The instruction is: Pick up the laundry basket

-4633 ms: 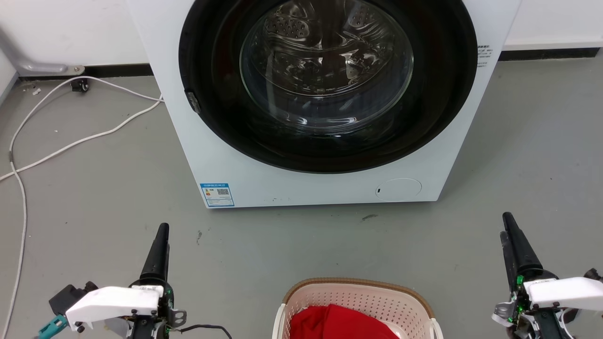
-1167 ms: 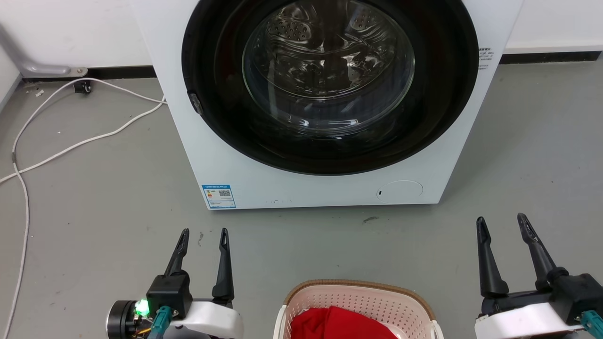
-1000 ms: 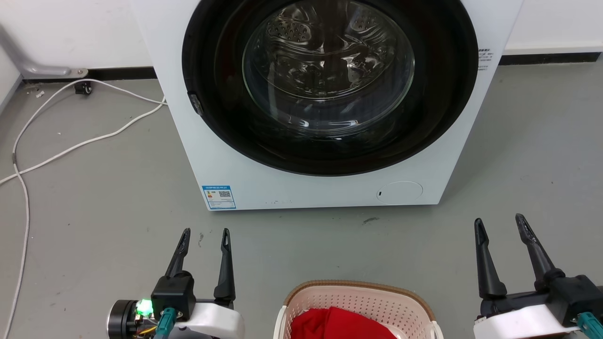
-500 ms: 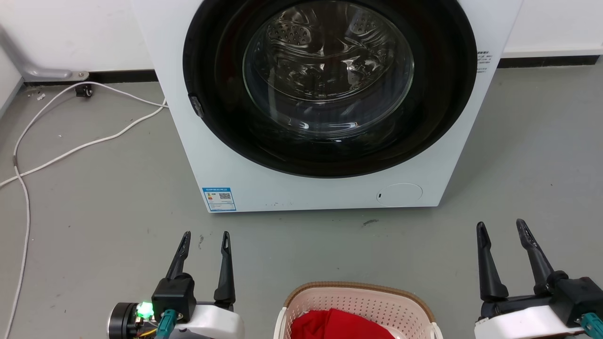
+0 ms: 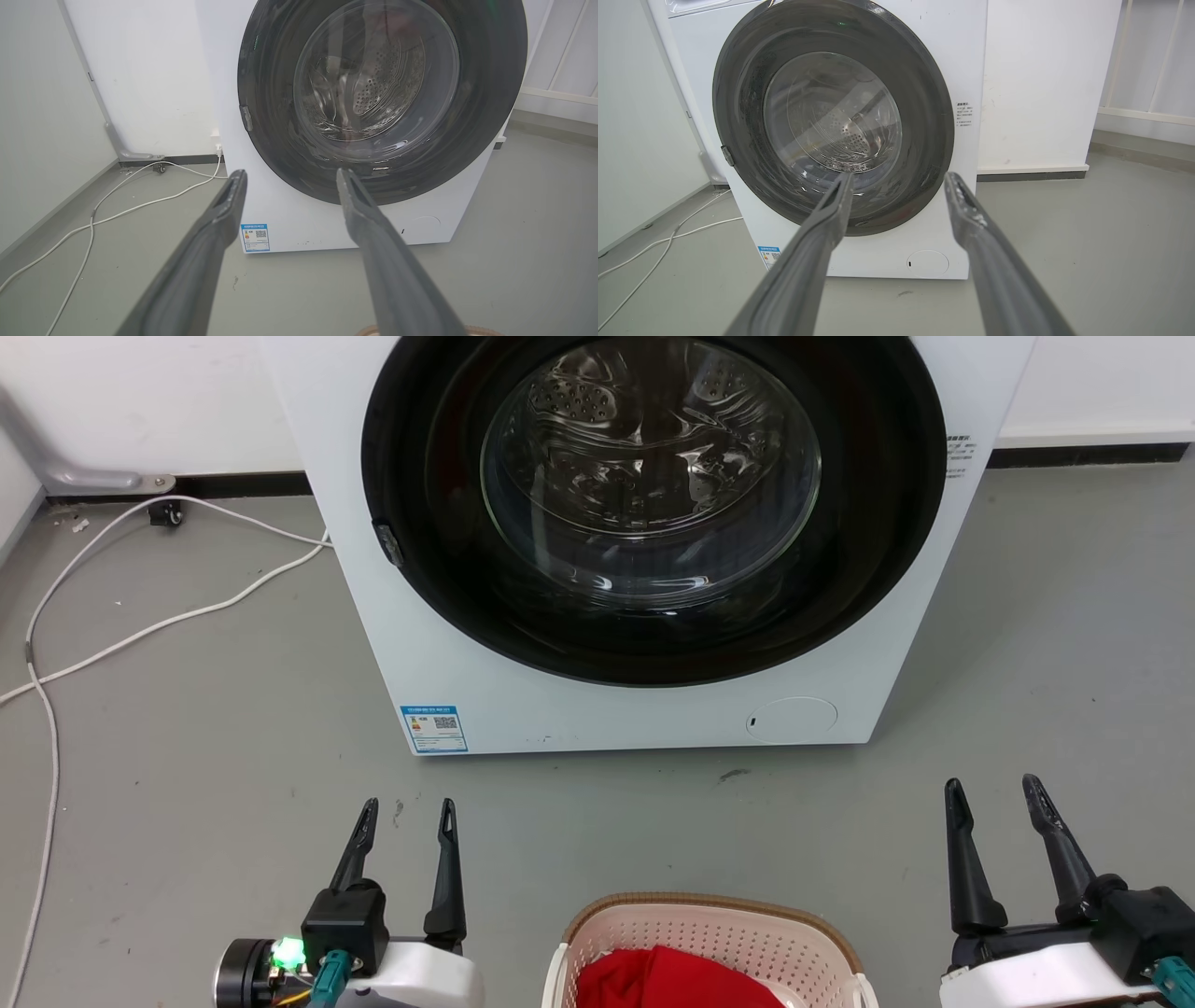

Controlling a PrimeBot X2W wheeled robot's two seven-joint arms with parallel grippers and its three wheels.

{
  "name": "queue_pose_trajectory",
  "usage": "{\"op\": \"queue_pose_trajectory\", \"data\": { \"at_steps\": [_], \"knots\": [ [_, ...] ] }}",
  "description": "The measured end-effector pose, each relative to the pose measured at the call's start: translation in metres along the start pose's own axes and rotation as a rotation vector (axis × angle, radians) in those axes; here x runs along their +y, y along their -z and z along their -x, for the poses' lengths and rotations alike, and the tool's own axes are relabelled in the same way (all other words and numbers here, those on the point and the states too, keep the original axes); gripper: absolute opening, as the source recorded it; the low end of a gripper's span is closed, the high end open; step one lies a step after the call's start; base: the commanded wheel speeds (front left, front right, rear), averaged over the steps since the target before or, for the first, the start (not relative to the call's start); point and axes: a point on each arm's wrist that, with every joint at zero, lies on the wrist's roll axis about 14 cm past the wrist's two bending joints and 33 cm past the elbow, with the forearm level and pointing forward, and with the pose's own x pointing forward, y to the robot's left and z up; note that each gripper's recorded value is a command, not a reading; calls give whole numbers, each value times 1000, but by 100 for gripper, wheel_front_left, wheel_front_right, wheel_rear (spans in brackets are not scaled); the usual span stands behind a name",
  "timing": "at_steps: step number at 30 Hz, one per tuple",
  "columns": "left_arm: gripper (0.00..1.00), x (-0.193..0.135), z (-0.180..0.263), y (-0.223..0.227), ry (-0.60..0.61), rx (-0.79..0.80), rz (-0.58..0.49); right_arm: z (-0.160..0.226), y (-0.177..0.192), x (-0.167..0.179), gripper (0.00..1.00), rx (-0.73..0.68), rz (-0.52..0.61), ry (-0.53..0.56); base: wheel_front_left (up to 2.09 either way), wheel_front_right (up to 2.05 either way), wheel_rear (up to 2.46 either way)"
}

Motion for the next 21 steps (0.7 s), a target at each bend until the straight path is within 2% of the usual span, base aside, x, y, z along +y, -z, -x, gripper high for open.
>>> {"op": "queue_pose_trajectory", "data": {
  "at_steps": [8, 16, 21],
  "knots": [
    [100, -6, 0, 13, 29, 39, 4, 2, 14, -5, 100, 44, 13, 13, 0, 0, 0],
    [100, -27, -9, 40, 125, 126, 25, 9, 58, -19, 100, 194, 85, 35, 0, 0, 0],
    [100, -50, -15, 86, 229, 276, 46, 11, 96, -38, 100, 324, 124, 76, 0, 0, 0]
  ]
}}
